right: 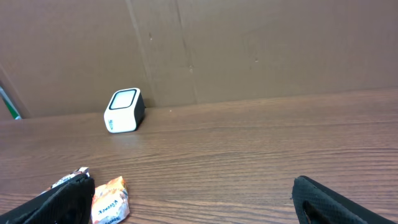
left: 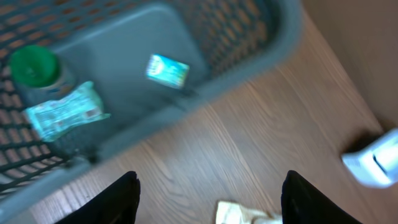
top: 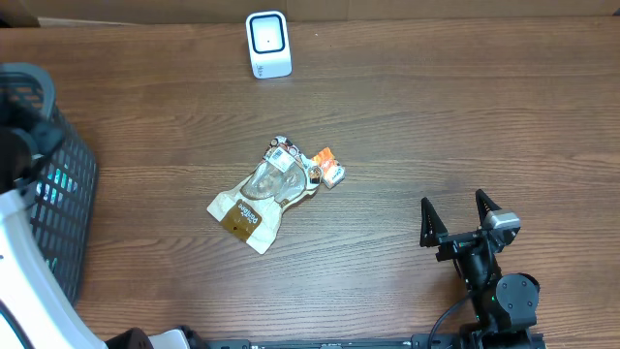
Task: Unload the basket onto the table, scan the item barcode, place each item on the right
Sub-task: 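Reach the left gripper into the basket and grasp a blue tissue pack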
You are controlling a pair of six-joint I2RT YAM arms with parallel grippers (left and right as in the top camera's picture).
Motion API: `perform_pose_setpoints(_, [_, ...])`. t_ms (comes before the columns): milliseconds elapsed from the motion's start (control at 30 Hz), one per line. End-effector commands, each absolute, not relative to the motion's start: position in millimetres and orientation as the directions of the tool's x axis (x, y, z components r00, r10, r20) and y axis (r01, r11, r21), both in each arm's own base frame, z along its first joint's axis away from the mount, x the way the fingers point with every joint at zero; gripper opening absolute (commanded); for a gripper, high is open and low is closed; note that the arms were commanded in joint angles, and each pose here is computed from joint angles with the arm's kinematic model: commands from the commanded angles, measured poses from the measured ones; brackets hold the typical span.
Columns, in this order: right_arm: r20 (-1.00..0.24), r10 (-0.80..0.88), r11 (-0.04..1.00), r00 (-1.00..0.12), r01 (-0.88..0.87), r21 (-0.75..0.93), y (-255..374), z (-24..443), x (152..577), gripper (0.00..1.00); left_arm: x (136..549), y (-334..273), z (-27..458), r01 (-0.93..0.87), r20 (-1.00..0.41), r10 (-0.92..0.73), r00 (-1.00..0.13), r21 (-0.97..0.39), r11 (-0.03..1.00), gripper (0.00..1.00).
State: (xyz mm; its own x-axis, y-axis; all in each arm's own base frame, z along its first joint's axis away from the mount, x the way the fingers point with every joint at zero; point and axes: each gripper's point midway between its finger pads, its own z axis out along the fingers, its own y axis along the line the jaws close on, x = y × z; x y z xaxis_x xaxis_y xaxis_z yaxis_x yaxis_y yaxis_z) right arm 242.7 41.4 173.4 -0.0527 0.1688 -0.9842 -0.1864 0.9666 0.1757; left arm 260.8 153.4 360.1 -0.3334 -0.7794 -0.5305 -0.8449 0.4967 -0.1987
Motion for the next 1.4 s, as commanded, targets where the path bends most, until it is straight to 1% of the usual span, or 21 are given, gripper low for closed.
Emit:
perform_pose_setpoints(0, [-0.983,0.176,0.968,-0.053,-0.174,0.183,39,170,243,1.00,253,178,358,-0.864,-0.511,-0.808,-0.292,-0.221,0.452,0.56])
perform_pose_setpoints(133, [-0.983,0.176,0.968,-0.052,-0.174,0.183,39,171,243,1.00,245,206,347,-0.895,-0.482,-0.838,-0.255,-0.211,0.394,0.55])
perform_pose_setpoints(333, [-0.983,0.176,0.968,-0.052,-0.174,0.183,39,171,243,1.00,248,237,314,-0.925,-0.401,-0.880,-0.254,-0.165,0.342,0.52])
perform_pose_setpoints(467, [-0.983,0.176,0.968,-0.052,-0.174,0.183,39,171,243,1.00,258,252,289,-0.934,-0.349,-0.897,-0.272,-0.130,0.334,0.49])
perform_pose_setpoints(633, [-0.983,0.176,0.968,-0.052,-0.174,0.183,39,171,243,1.00,276,269,253,-0.925,-0.306,-0.895,-0.324,-0.095,0.368,0.45])
perform_pose_setpoints(867, [-0.983,0.176,0.968,-0.052,-0.174,0.183,39,171,243,1.00,280,290,197,-0.923,-0.280,-0.895,-0.346,-0.067,0.378,0.45])
perform_pose_setpoints(933, [-0.983,0.176,0.968,-0.053,-0.174,0.183,39,170,243,1.00,280,295,179,-0.920,-0.274,-0.895,-0.351,-0.076,0.384,0.47])
perform_pose_setpoints(1033, [-0.983,0.176,0.968,-0.053,-0.174,0.183,39,170,243,1.00,287,297,153,-0.886,-0.264,-0.875,-0.407,-0.119,0.448,0.52])
perform_pose_setpoints(1200, [-0.983,0.176,0.968,-0.052,-0.174,0.183,39,171,243,1.00,291,302,121,-0.859,-0.265,-0.845,-0.465,-0.099,0.503,0.61])
perform_pose_setpoints(1233, [-0.983,0.176,0.968,-0.052,-0.174,0.183,39,171,243,1.00,293,304,119,-0.854,-0.269,-0.839,-0.472,-0.097,0.511,0.65])
perform_pose_setpoints(1267, [-0.983,0.176,0.968,-0.052,-0.174,0.182,39,171,243,1.00,297,308,114,-0.845,-0.280,-0.829,-0.484,-0.095,0.526,0.72])
perform_pose_setpoints(1300, [-0.983,0.176,0.968,-0.053,-0.174,0.183,39,170,243,1.00,299,310,111,-0.842,-0.282,-0.826,-0.488,-0.094,0.531,0.76])
perform_pose_setpoints(1367, [-0.983,0.176,0.968,-0.052,-0.174,0.182,39,171,243,1.00,303,313,106,-0.831,-0.290,-0.813,-0.505,-0.089,0.549,0.80])
